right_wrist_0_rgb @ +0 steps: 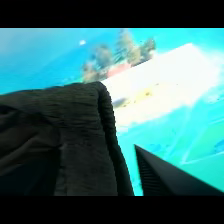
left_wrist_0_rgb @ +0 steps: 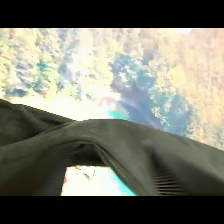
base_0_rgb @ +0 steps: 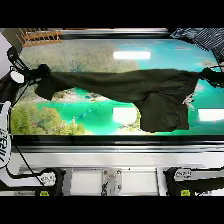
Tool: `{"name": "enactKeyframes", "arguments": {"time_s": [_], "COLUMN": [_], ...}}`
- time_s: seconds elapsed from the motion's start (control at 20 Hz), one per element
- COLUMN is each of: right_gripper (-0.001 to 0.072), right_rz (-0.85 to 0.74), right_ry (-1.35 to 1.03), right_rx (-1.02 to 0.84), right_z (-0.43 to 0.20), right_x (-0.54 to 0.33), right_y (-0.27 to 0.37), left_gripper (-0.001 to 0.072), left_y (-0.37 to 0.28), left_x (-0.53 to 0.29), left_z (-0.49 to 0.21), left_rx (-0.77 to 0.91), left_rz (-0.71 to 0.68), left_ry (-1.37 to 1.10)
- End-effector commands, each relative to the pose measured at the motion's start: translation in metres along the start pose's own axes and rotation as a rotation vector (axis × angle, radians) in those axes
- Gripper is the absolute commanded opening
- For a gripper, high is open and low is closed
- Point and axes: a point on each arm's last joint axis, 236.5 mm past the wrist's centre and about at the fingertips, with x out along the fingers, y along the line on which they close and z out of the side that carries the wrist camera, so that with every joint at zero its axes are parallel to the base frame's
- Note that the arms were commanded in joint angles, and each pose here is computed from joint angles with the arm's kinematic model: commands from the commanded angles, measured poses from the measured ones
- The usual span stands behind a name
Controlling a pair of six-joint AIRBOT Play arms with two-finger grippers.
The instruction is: Fold the clothes and pants, and hang the long-sleeved shirts on hangers.
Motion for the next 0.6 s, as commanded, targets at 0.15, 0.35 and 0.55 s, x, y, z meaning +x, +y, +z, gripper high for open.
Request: {"name": "enactKeyframes", "arguments": {"time_s": [0.15, 0.35, 0.55], "right_gripper": [0.0586, 0.0586, 0.0586], "right_rz": [-0.034, -0.095, -0.106], "right_ry": [0.006, 0.156, 0.329], "right_rx": [-0.012, 0.011, 0.114], "right_z": [0.006, -0.061, -0.164], "right_x": [-0.058, -0.090, -0.093], "right_y": [-0.015, -0.039, -0.049], "left_gripper": [0.0612, 0.0612, 0.0612], "left_y": [-0.017, -0.047, -0.109], "left_x": [0.008, 0.006, 0.009], "left_z": [-0.026, -0.132, -0.244], "left_rx": [-0.004, 0.051, -0.026], "left_rz": [-0.017, -0.042, -0.148], "left_ry": [0.145, 0.360, 0.539]}}
